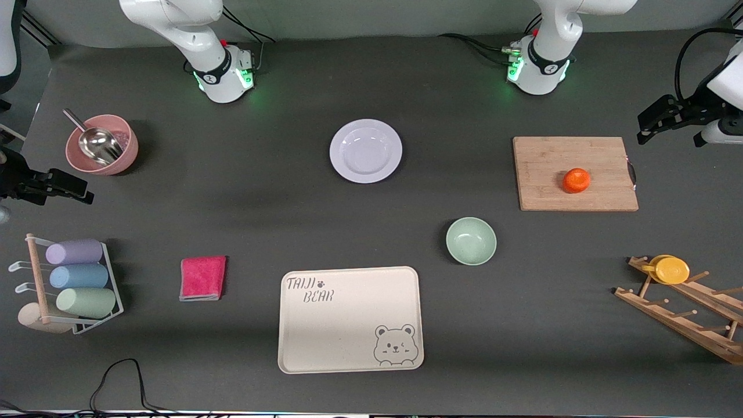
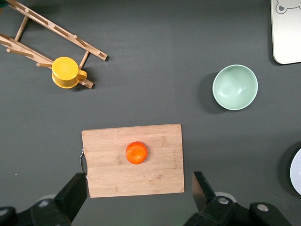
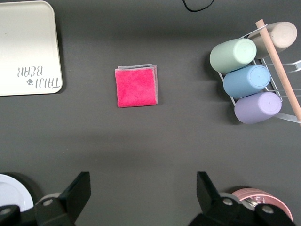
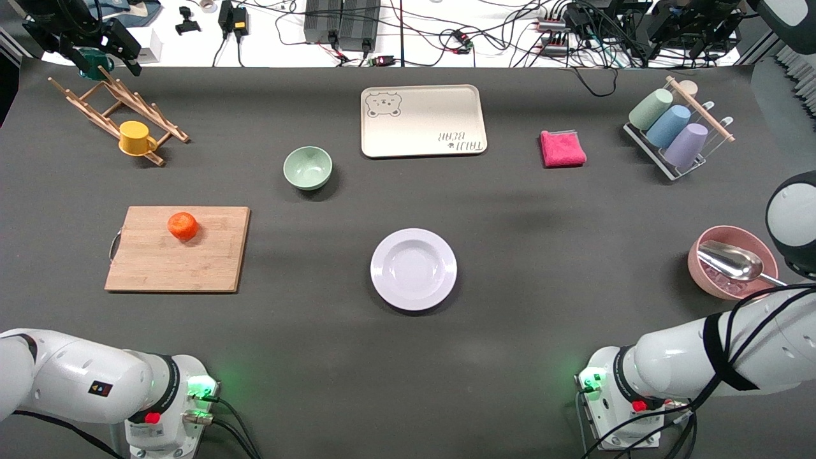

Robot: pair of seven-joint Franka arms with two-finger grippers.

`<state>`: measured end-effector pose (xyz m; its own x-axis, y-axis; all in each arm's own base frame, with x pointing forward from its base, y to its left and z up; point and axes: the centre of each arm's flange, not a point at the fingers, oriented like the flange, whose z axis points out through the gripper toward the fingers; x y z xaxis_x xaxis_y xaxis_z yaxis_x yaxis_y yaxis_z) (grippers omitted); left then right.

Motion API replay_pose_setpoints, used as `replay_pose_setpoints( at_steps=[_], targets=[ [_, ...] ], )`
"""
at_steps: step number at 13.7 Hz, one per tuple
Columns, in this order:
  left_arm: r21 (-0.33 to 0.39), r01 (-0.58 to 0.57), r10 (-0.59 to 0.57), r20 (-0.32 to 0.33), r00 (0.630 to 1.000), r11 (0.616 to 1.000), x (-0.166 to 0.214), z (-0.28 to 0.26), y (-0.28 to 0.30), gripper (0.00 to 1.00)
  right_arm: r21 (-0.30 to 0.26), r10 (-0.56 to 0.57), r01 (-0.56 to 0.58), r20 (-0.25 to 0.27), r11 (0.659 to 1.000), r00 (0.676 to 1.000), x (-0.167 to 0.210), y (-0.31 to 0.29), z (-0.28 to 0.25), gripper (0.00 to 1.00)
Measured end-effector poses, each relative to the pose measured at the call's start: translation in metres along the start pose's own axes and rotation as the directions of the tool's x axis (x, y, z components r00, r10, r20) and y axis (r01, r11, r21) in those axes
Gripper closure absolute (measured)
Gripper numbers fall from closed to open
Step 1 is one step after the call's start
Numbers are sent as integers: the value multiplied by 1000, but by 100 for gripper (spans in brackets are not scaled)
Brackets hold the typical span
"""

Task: Place orange and plate with both arms
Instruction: 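Reach the left gripper down to the orange on the cutting board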

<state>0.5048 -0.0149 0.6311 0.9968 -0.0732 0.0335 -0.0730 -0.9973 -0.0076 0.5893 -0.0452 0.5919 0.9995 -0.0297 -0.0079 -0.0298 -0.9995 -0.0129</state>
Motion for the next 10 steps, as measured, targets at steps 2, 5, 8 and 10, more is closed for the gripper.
replay_pose_setpoints(
  at_steps=[2,5,8,10],
  targets=[
    [0,3,-3,6,1000,1000,-1,0,0,0,0,0,0,-1,1000,1000,0,0,0,0],
    [0,6,-6,24,1000,1000,-2,2,0,0,0,0,0,-1,1000,1000,0,0,-1,0],
    [6,16,-17,115,993,1000,-3,22,1,0,0,-1,1,-1,1000,1000,0,0,-1,0],
    [19,33,-36,183,982,999,0,58,3,0,0,-1,1,-2,1000,1000,0,0,-1,0]
  ],
)
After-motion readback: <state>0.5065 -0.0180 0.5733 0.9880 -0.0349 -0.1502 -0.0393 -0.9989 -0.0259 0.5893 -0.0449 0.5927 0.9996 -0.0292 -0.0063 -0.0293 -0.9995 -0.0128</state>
